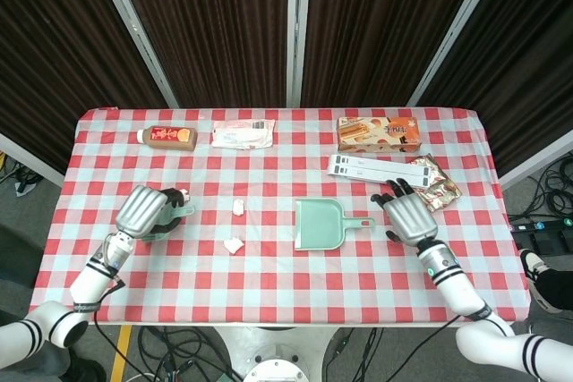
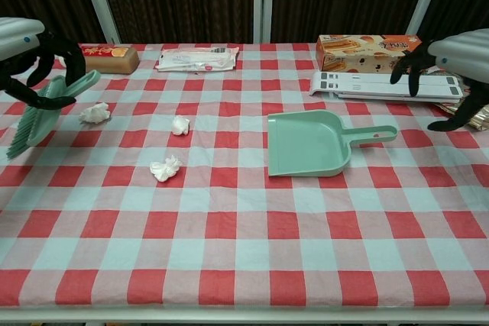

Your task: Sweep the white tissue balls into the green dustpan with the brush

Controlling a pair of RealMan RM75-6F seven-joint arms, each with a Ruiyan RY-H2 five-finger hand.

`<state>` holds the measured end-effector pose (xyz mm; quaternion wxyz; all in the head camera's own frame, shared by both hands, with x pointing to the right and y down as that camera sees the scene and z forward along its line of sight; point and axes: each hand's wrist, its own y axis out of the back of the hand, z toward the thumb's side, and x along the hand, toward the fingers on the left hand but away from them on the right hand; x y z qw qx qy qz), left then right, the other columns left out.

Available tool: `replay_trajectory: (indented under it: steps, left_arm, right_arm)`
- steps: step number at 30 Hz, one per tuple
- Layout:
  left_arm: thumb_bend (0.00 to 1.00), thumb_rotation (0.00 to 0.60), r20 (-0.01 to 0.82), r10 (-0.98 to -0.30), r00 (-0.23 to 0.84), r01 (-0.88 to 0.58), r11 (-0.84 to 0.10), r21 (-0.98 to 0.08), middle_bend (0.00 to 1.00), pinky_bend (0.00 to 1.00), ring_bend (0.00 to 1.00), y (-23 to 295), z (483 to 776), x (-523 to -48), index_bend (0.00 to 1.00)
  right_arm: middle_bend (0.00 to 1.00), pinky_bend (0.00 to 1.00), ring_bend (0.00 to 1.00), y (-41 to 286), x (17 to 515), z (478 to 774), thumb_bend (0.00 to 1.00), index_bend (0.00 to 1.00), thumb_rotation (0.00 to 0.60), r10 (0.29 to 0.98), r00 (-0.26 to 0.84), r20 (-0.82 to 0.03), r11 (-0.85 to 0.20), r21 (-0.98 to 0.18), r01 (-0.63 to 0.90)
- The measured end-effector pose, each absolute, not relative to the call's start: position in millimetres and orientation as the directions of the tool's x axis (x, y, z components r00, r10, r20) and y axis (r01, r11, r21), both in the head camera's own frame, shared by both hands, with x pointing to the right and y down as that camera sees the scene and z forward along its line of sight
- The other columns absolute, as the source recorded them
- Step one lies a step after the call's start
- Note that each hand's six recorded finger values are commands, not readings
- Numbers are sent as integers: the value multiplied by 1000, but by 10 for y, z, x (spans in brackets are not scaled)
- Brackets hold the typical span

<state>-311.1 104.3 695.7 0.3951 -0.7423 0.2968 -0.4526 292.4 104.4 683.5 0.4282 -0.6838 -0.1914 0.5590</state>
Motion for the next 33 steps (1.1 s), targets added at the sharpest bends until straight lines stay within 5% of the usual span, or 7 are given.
replay_trajectory:
  steps: [13, 33]
  left_arm:
    - [393, 600, 442, -797, 412, -80, -515, -854, 550, 901, 723, 1048, 6977, -3144, 530]
    - [394, 600, 451, -791, 414, -71, -522, -850, 551, 901, 723, 1048, 6987, -3144, 530]
  right_arm:
    - [431, 140, 129, 1111, 2646, 7256, 100, 380, 600, 712, 298, -636, -573, -771, -279]
    - [468, 160, 171, 1085, 2452, 7347, 225, 423, 600, 690, 309, -654, -601, -756, -260]
